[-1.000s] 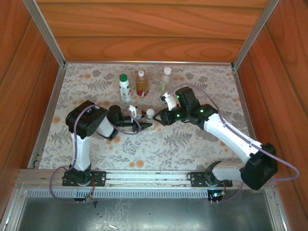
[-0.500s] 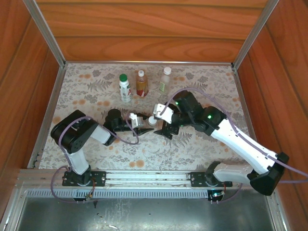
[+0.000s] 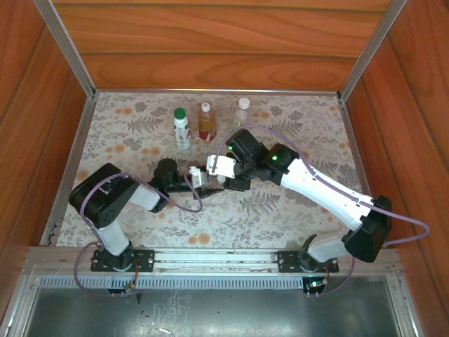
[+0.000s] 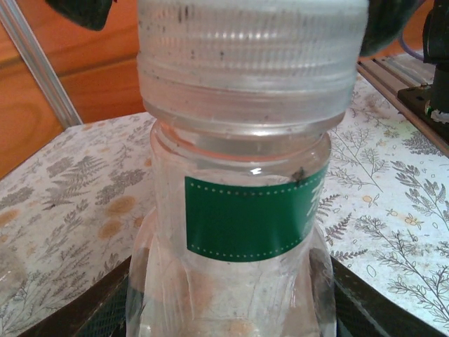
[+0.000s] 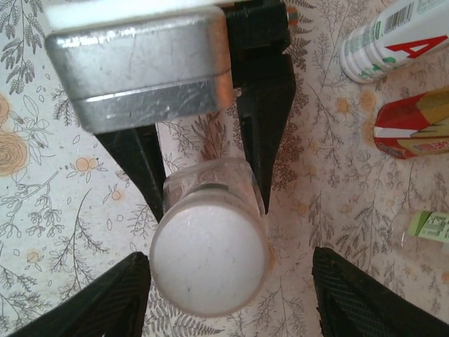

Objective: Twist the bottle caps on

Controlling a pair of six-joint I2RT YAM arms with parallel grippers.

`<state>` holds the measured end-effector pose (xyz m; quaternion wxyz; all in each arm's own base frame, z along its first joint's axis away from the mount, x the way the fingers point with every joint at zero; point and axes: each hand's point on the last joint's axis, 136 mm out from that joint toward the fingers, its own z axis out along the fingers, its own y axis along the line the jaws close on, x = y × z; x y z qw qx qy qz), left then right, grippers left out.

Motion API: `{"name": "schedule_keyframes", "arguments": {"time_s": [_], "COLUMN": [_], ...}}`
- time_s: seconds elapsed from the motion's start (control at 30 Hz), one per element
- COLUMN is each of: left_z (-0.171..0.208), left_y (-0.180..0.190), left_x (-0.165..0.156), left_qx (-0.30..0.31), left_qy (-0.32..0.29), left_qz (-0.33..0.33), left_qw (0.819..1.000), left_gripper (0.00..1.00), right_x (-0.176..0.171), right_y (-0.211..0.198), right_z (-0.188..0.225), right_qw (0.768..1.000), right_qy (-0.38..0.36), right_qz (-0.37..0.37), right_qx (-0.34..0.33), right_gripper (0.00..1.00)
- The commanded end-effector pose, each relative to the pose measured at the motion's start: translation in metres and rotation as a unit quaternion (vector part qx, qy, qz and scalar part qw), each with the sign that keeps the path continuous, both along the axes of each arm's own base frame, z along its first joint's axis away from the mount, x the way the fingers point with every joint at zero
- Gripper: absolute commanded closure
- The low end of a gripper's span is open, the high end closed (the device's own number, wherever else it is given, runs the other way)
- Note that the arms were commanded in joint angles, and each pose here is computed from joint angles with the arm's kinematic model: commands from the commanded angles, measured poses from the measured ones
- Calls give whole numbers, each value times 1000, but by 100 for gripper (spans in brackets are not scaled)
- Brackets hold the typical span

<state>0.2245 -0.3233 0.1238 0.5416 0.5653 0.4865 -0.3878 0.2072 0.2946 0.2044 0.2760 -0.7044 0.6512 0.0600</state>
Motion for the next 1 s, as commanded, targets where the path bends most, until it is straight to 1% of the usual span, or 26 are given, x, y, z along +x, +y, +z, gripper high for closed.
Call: {"name": "schedule_keyframes", "arguments": {"time_s": [0.0, 0.07, 0.1, 0.2, 0.23, 0.3, 0.37, 0.4, 0.47, 0.53, 0.57, 0.6, 0.63, 0.67, 0.7, 0.73, 0.77, 0.8, 0.83, 0.87, 0.93, 0.97], "left_z": [5, 4, 4, 6, 7, 8, 9, 10, 13, 17, 18, 19, 22, 23, 24, 24, 24, 23, 21, 20, 14, 11], "left_y": [-1, -1, -1, -1, -1, 0, 0, 0, 0, -1, -1, -2, -2, -2, -2, -3, -3, -3, -3, -3, -3, -3], "left_x": [-7, -7, -8, -7, -7, -5, -1, 3, 11, 22, 27, 31, 36, 39, 43, 45, 45, 44, 42, 39, 33, 30], "left_qx": [-3, -2, -2, -3, -3, -4, -4, -4, -3, -3, -2, -2, -3, -2, -2, 0, 1, 1, 3, 4, 8, 10], "left_qy": [-11, -10, -9, -9, -11, -13, -14, -16, -23, -32, -37, -42, -48, -51, -55, -59, -61, -61, -59, -58, -54, -52], "left_qz": [-15, -15, -15, -13, -12, -7, 4, 15, 42, 74, 86, 99, 113, 122, 132, 138, 138, 137, 133, 127, 111, 105], "left_qw": [1000, 1000, 1000, 1000, 1000, 1000, 1000, 1000, 999, 997, 996, 994, 992, 991, 990, 989, 989, 989, 989, 990, 992, 993], "left_gripper": [44, 44, 44, 44, 44, 44, 44, 44, 44, 44, 44, 44, 44, 44, 44, 44, 44, 44, 44, 44, 44, 44], "right_x": [1, 1, 1, 1, 1, 2, 8, 16, 26, 42, 45, 49, 54, 54, 51, 48, 44, 38, 35, 33, 27, 27], "right_y": [7, 9, 10, 9, 8, 6, 5, 6, 7, 6, 6, 4, -1, -3, -5, -7, -5, -2, 0, 1, 4, 3], "right_z": [7, 6, 5, 3, 2, 1, 3, 6, 9, 11, 10, 7, 4, 0, -7, -13, -17, -19, -17, -14, -6, -3], "right_qw": [1000, 1000, 1000, 1000, 1000, 1000, 999, 997, 987, 960, 946, 924, 894, 871, 845, 824, 820, 821, 829, 843, 880, 892], "right_qy": [-11, -5, -4, -1, 0, 2, 1, 0, 10, 26, 41, 60, 78, 97, 122, 142, 160, 178, 183, 179, 166, 150], "right_qz": [15, 17, 18, 15, 11, -1, -39, -78, -152, -263, -302, -356, -419, -460, -500, -528, -532, -527, -513, -492, -427, -407], "right_qx": [3, 4, 4, 2, 0, 0, 11, 25, 51, 93, 107, 122, 138, 145, 148, 145, 139, 131, 125, 122, 124, 127], "right_gripper": [42, 50, 52, 64, 67, 69, 75, 79, 80, 84, 84, 82, 83, 83, 82, 82, 82, 79, 74, 67, 40, 34]}}
